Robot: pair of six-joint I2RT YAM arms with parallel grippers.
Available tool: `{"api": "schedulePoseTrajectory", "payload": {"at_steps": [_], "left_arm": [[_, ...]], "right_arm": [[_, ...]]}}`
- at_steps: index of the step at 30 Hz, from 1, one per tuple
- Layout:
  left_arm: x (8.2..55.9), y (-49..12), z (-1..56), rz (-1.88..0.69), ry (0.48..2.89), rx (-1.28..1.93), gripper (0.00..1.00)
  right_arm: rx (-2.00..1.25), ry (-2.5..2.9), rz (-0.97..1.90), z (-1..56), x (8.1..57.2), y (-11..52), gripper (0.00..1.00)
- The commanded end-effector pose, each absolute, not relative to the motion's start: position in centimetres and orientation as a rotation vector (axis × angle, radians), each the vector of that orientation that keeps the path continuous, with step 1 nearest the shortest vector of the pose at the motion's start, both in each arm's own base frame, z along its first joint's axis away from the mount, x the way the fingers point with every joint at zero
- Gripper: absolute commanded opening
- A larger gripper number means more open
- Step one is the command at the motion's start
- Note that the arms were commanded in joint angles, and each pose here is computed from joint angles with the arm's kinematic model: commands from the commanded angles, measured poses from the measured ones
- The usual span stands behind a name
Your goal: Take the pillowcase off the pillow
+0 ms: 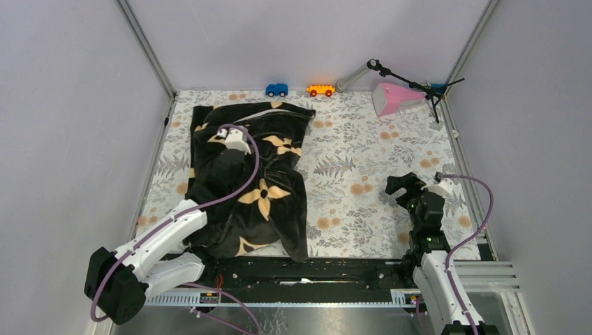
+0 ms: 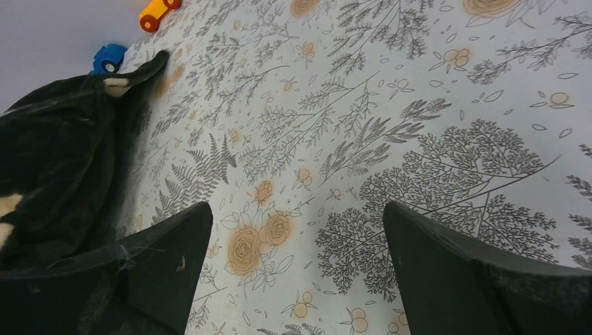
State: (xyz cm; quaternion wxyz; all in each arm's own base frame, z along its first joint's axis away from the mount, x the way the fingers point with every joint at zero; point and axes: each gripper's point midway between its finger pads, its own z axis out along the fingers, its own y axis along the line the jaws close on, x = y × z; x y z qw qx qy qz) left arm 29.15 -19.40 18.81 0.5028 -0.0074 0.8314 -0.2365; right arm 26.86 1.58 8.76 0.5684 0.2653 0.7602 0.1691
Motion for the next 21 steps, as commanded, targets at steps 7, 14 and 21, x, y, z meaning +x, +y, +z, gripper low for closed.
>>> {"api": "schedulePoseTrajectory", "payload": {"at_steps": [7, 14, 21], "left_arm": [[20.1, -30.0, 18.7, -0.743, 1.903, 0.533, 0.0], [16.9, -29.7, 14.7, -0.748, 2.06, 0.555, 0.44], [14.6, -29.2, 19.2, -0.806, 2.187, 0.455, 0.99]], "right_arm": [[0.439, 1.879, 0.626, 11.1, 29.0, 6.1, 1.0], [0.331, 1.971, 0.851, 14.7, 30.2, 9.7, 1.0], [0.179, 2.032, 0.892, 18.8, 31.4, 11.6, 0.99]]}}
